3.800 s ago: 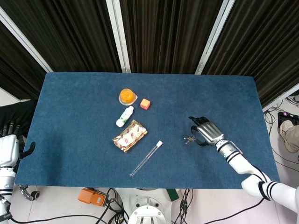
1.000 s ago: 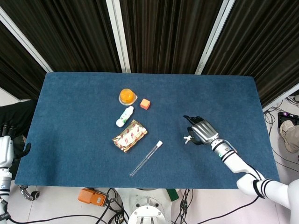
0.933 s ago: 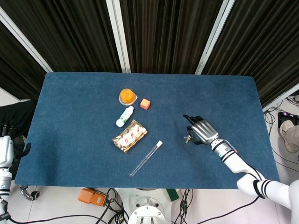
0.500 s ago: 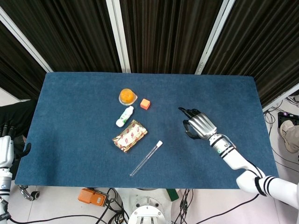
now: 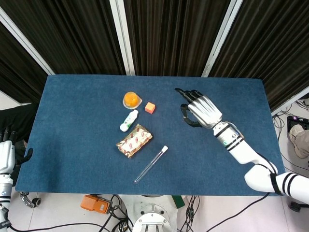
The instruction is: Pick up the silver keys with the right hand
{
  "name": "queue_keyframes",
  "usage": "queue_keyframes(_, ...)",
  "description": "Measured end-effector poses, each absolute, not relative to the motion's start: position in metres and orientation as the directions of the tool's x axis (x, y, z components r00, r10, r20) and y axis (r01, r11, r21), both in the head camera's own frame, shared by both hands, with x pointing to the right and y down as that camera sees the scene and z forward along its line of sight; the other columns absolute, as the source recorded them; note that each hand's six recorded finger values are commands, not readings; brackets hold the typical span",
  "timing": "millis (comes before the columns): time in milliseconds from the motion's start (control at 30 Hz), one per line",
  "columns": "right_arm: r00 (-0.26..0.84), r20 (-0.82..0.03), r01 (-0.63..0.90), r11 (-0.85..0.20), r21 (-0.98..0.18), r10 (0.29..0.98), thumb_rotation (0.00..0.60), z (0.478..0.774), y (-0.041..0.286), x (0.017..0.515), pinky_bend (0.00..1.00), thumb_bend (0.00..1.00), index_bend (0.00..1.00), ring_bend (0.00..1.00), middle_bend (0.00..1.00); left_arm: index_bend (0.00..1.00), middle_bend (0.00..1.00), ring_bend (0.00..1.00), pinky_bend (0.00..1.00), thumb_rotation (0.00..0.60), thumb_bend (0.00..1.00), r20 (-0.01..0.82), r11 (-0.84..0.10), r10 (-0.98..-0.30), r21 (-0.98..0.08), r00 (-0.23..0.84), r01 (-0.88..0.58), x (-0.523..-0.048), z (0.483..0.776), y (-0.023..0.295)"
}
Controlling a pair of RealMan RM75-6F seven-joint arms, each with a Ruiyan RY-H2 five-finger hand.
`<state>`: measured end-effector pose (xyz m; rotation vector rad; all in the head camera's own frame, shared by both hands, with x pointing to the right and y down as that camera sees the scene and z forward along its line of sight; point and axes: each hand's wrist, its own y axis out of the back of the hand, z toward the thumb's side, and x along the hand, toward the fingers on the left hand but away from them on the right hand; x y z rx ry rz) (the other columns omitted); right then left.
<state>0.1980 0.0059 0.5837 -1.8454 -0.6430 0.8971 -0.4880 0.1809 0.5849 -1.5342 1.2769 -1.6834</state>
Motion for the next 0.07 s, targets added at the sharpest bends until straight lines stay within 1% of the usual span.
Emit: queue_keyframes(67, 0.593, -0.294, 0.056, -0.402, -0.914, 0.750, 0.600, 0.5751, 0.0017, 0.1951, 0.26, 0.56, 0.73, 0.23, 0.11, 0.18, 0.04, 0.04, 0.15, 0.600, 0.32, 0.458, -0.416, -0.861, -0.884, -0.220, -0.211, -0.4880, 0.5848, 0.1809)
